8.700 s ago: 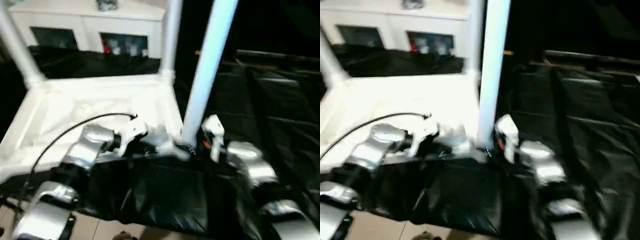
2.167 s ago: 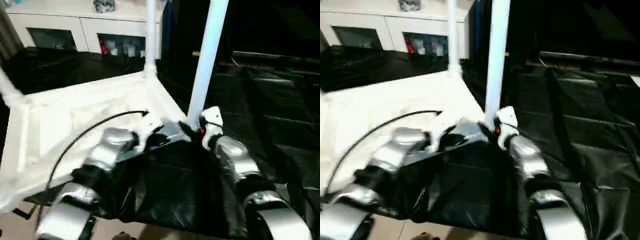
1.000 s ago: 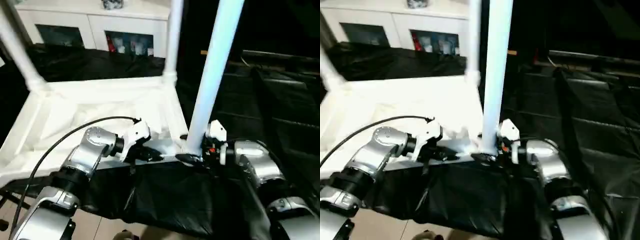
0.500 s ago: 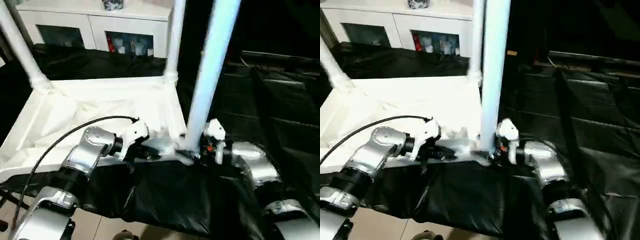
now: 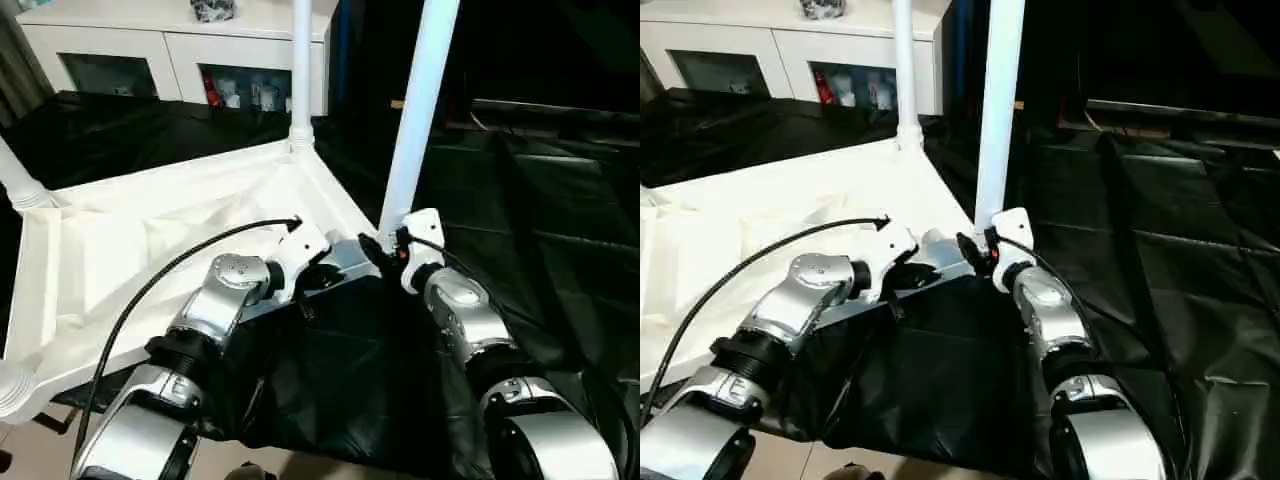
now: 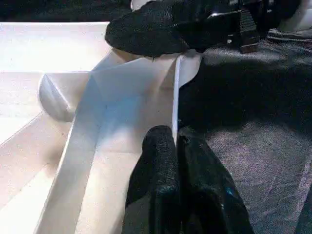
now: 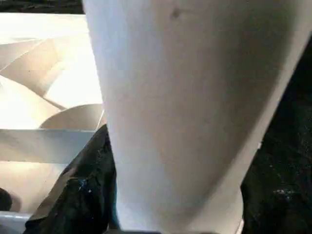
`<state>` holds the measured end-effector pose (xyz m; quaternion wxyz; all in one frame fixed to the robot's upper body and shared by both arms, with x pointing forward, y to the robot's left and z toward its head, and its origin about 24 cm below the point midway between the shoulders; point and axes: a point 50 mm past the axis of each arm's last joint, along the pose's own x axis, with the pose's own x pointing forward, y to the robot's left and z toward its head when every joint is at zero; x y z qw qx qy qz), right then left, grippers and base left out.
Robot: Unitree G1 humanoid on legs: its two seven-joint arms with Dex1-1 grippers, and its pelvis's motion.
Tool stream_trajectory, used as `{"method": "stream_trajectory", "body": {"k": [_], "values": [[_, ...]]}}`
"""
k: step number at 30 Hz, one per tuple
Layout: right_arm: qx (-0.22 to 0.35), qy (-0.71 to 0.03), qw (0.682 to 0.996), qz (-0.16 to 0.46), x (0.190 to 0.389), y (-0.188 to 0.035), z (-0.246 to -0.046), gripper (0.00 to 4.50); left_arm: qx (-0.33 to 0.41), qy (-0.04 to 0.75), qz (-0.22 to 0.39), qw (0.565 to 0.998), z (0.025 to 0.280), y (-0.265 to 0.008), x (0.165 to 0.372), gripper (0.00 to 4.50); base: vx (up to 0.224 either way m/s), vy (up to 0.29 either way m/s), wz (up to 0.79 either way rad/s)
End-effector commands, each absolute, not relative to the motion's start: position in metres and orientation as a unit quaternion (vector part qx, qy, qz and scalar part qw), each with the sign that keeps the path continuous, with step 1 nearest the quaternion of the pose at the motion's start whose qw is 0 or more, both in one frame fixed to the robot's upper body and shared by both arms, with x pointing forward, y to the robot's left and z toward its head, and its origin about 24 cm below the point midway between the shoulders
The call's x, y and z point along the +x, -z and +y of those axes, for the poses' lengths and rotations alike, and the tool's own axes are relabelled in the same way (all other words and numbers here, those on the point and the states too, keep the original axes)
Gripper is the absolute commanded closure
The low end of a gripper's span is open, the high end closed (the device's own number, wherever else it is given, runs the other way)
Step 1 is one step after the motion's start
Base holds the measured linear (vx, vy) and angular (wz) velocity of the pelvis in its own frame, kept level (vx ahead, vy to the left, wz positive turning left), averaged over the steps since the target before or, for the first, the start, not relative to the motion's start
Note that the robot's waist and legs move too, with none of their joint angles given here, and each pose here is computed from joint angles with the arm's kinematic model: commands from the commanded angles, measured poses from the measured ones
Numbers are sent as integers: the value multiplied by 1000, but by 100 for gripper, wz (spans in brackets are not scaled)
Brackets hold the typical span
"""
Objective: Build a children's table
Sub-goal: Rotate leg to tighten
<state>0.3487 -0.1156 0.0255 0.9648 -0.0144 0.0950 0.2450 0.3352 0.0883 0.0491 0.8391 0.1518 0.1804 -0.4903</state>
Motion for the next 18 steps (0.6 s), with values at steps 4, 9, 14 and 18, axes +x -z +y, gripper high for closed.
{"method": "stream_trajectory", "body": {"k": [4,9,14,18], "values": [[-24,-350,930,112,336,-16,-81,79,147,504,126,842,80,-68,339,450,0,0,0],[-39,-426,899,96,331,-20,-92,67,149,545,132,815,91,-67,331,450,0,0,0],[-57,-534,838,98,317,-21,-102,67,155,584,146,784,102,-66,325,450,0,0,0],[-62,-618,773,127,304,-19,-112,67,161,610,163,759,115,-66,323,450,0,0,0]]}}
